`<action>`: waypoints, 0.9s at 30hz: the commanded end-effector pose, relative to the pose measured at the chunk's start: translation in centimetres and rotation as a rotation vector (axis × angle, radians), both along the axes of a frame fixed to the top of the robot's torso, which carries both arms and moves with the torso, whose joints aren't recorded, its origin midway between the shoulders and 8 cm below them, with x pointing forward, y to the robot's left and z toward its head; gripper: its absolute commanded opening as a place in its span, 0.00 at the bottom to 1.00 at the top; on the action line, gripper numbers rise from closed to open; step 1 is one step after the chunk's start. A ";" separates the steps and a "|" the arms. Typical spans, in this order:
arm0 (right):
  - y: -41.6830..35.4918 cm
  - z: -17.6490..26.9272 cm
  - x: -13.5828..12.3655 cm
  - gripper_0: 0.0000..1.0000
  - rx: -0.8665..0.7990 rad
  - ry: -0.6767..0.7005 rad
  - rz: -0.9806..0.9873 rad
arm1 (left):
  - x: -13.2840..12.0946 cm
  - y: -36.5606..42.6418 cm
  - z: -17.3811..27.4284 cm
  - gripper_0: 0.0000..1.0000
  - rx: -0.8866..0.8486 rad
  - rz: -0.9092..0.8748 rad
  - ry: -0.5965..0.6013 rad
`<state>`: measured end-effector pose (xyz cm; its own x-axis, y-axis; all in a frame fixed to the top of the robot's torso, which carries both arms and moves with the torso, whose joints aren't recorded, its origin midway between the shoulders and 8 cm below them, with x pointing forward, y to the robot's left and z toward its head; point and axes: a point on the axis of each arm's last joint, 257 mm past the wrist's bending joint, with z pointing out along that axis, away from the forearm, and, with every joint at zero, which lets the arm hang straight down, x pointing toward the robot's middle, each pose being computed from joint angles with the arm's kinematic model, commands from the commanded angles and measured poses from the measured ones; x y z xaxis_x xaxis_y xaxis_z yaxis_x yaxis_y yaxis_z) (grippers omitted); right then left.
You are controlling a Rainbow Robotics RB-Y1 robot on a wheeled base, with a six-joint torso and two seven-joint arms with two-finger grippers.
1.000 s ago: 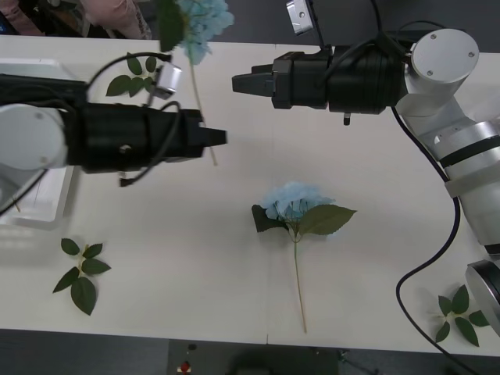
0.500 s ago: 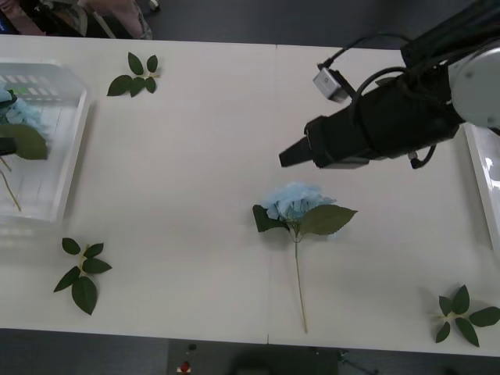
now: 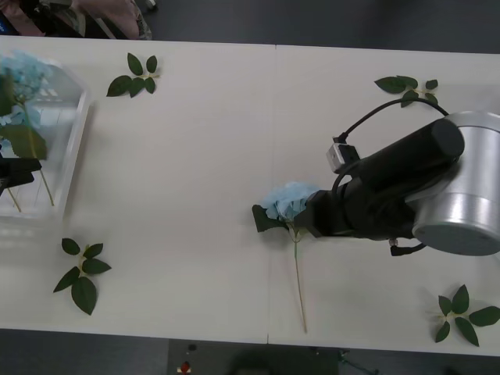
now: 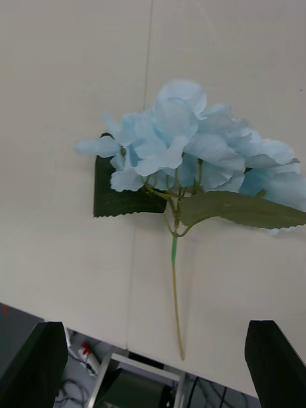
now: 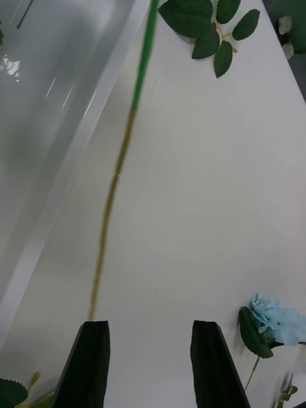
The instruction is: Put the red flowers into the right box and the blue flowers into the left box
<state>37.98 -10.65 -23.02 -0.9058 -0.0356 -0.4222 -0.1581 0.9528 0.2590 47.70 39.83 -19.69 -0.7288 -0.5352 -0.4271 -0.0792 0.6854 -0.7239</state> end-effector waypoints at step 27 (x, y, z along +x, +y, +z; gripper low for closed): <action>0.7 -11.4 0.4 0.81 -0.225 -0.057 -0.056 | -5.5 -18.2 14.2 0.92 0.438 -0.649 -0.453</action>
